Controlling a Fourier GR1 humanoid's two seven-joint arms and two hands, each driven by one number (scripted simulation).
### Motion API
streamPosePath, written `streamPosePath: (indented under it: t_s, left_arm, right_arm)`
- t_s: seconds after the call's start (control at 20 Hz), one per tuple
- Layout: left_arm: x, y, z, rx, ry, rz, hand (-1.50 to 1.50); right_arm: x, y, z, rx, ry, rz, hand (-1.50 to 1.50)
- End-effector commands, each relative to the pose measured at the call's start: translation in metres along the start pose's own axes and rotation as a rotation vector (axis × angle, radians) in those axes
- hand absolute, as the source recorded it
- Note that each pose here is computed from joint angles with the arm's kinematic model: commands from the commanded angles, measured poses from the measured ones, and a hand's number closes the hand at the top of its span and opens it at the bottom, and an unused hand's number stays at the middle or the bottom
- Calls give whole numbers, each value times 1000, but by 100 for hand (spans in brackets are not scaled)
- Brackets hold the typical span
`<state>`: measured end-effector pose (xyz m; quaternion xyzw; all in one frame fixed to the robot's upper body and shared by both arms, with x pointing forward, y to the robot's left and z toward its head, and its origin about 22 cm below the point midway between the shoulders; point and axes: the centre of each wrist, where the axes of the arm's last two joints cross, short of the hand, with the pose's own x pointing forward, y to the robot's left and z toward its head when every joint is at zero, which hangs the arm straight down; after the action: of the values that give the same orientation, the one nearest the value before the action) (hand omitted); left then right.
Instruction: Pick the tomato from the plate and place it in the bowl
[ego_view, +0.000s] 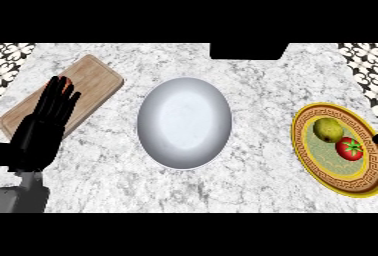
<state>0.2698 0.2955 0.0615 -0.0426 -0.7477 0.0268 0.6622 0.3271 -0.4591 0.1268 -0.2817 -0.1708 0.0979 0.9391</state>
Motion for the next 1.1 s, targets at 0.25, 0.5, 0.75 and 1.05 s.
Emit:
streamPosePath:
  t_s: [0.25,0.5,0.75,1.05]
  left_arm:
    - [-9,5,-6,25,-4,-8,0]
    - [-5,2,7,12,-4,1,0]
    - [9,-11,8,8,-7,9,0]
    - [5,-2,-9,9,-13,10,0]
  right_arm:
    - [-9,35,1,-90,20,12,-150]
    - [-16,72,-10,-144,-8,15,-150]
    - [-21,64,-16,-154,-24,25,-150]
    - [-24,81,-26,-115,-1,55,-150]
